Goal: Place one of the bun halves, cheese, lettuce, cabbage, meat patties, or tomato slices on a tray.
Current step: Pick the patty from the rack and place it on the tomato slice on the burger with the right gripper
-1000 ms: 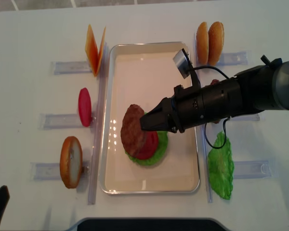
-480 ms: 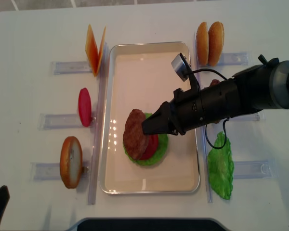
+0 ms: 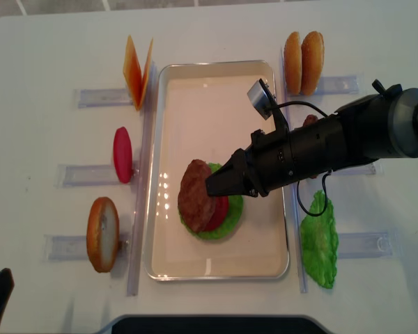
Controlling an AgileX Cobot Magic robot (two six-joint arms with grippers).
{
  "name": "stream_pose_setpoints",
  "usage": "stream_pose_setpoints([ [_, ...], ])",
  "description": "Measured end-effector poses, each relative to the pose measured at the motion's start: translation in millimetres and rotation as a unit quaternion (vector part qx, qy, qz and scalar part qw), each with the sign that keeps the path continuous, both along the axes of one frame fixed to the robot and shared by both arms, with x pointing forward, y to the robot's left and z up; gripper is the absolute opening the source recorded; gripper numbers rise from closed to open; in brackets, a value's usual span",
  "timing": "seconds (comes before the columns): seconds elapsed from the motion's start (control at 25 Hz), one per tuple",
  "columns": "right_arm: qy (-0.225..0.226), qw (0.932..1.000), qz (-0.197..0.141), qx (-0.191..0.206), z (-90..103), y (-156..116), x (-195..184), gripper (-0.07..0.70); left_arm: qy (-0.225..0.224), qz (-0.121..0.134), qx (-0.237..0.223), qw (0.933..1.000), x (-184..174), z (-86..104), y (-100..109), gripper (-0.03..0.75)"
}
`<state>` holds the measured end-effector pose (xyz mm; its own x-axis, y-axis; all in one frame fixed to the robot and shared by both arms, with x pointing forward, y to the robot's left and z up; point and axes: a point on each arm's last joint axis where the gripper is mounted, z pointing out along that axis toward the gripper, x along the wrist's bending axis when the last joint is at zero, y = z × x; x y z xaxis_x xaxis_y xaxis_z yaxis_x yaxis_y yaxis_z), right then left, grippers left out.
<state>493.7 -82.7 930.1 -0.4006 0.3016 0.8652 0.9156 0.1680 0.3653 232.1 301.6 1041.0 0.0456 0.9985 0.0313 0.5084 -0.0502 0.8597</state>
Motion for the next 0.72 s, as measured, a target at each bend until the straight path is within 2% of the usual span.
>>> stream_pose_setpoints([
  [0.56,0.0,1.0,0.001,-0.002,-0.3,-0.1,-0.1,0.148,0.0,0.0,0.0,1.0,0.0,0.0,0.0,0.534],
  [0.72,-0.001,1.0,0.001,-0.003,-0.5,-0.2,-0.2,0.209,0.0,0.0,0.0,1.0,0.0,0.0,0.0,0.534],
])
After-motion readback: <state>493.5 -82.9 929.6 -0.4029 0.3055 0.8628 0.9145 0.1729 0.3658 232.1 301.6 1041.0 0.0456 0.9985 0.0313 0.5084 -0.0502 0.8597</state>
